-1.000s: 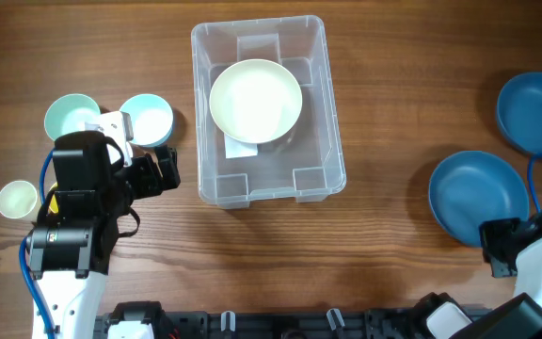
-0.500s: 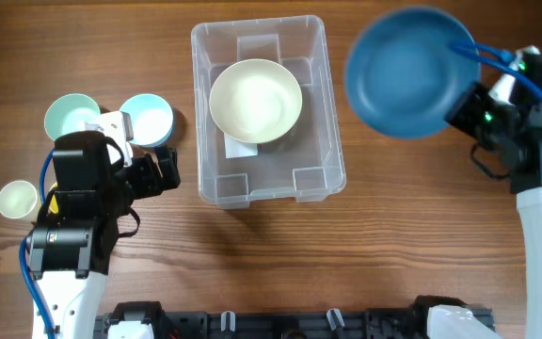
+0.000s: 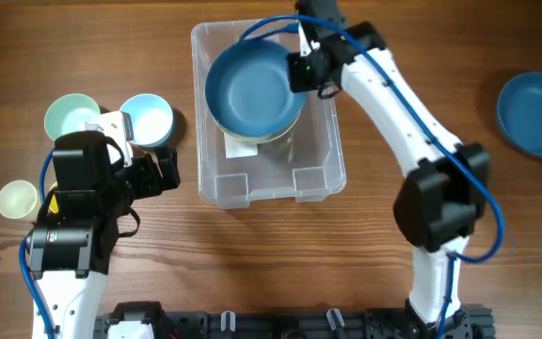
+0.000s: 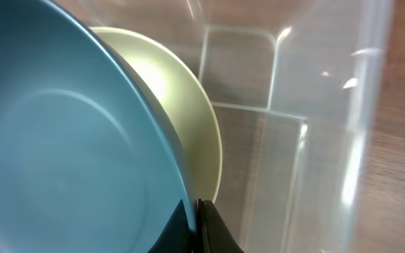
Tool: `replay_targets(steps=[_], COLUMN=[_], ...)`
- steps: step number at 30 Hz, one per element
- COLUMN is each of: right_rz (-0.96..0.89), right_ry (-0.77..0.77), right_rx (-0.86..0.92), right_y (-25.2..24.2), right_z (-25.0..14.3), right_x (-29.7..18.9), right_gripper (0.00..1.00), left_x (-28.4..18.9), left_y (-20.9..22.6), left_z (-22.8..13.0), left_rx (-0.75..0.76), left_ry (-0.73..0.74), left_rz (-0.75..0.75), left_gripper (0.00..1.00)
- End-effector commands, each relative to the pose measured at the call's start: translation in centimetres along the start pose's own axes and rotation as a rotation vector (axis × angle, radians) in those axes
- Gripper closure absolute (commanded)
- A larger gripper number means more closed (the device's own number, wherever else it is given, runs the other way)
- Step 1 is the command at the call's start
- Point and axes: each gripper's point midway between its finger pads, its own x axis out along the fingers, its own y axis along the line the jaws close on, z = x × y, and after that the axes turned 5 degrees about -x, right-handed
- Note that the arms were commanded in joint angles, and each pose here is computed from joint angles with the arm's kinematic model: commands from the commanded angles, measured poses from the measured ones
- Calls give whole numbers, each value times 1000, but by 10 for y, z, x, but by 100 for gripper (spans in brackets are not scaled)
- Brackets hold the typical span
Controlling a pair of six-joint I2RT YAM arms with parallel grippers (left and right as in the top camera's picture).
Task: Pack container
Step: 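Place the dark-blue bowl onto the cream plate in the bin, then grasp the second dark-blue bowl with the right gripper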
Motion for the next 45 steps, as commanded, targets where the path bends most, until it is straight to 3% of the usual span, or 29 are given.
replay_targets(steps=[1,2,6,9,10,13,18,24,36,38,39,43,45], right_rz=[2,3,-47,-170,-218,-314,-306,-350,-378,-378,-377,-359,-355], right_ry=[-60,-71,-182,-351,-377,-325,-120,-19,57,61,60,93,121], right_rx=[-18,-18,43,365,524,960,1414,1571,1596,1597,1597,1591,1596], right_y=[4,5,-16,-105,-147,-250,-355,-407,-440,-440,-440,-433,-427], right_z=[16,19,37,40,26,-41,-160,-232,-279,-281,-280,-283,-287], right_x=[-10,-13,-70,-171,-198,-229,-194,-129,-15,-13,-13,-12,-13], right_gripper=[71,63,57,43,36,29,1,1,1,11,22,45,62], left_x=[-4,-4,-4,-4,-4,-4,-4,-4,-4,-4,-4,-4,-4], left_y=[-3,-3,-3,-3,-2,-2,-2,-2,-2,-2,-2,-2,-2], left_z=[7,7,7,6,5,3,3,2,2,2,2,2,2], left_rx=[-5,-5,-5,-5,-6,-7,-7,-7,-7,-7,-7,-7,-7], left_ry=[-19,-19,-19,-16,-12,-4,-3,-2,-2,-2,-2,-2,-2], left_rz=[-6,-6,-5,-5,-3,0,0,0,0,-1,-1,0,0], left_gripper=[0,0,0,0,0,0,0,0,0,0,0,0,0])
